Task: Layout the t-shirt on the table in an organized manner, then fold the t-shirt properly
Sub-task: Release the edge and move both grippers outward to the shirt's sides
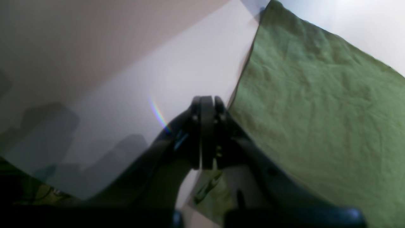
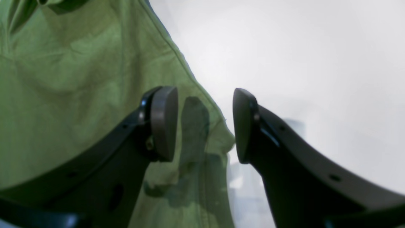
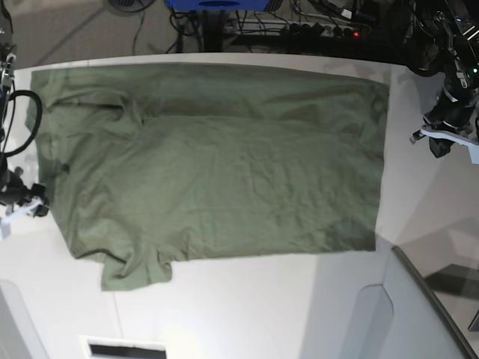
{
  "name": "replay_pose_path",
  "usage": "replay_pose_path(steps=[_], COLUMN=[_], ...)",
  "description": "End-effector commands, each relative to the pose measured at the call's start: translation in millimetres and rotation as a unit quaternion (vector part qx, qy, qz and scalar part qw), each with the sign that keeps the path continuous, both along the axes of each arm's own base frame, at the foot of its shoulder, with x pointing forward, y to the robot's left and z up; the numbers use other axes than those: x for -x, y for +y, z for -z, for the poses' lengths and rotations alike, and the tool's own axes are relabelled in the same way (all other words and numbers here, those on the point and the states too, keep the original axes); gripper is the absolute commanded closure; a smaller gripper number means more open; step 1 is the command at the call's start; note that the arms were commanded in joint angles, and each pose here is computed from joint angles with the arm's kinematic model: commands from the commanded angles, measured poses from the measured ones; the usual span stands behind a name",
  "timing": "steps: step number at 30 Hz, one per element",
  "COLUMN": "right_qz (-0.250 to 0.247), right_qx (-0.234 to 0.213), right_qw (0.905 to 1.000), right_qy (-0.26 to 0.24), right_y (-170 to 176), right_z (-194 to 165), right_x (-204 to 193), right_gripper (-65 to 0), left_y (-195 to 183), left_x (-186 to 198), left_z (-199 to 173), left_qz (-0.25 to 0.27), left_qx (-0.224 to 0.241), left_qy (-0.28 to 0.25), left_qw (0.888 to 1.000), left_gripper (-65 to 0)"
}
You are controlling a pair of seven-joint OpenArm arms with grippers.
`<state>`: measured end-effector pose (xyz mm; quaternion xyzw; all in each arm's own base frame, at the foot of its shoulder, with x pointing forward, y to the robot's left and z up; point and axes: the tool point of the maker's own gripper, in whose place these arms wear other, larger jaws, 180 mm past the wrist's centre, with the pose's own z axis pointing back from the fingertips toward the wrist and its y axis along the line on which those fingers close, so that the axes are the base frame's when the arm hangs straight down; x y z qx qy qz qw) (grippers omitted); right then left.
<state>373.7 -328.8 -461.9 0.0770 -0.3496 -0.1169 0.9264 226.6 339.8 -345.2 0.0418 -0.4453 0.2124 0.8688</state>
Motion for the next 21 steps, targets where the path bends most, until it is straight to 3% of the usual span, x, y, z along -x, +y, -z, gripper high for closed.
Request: replay_pose_path(steps=[1,7,14,16,19,21], right_qz=[0.005,0.012,0.013,0.012,0.013,0.013], right_qx=[0.003,-0.013,-0.022,-0.023,-0.023,-0.022], right_qw=[0.9995,0.9998,0.9996,0.9996,0.9996,0.9996], right_qy=[-0.031,-0.005,-0.008,-0.008,-0.007,-0.012], right_y=[-7,1,13,14,14,14], right_z=[-18,3,12,13,13,11], right_x=[-15,-1,3,2,3,1], right_gripper=[-27.2,-27.2,-26.0,-18.8,0.0,-0.9], left_y=[4,8,14,14,14,13], left_x=[-6,-4,1,1,1,0], left_z=[-13,-11,-8,-8,-8,-8], left_qz=[0.003,0.001,-0.002,-0.002,-0.002,0.0], left_qx=[-0.013,-0.03,-0.06,-0.061,-0.061,-0.059], left_qy=[-0.02,-0.008,0.012,0.013,0.013,0.012], left_qw=[1.0,1.0,0.998,0.998,0.998,0.998], left_gripper=[0.0,0.0,0.0,0.0,0.0,0.0])
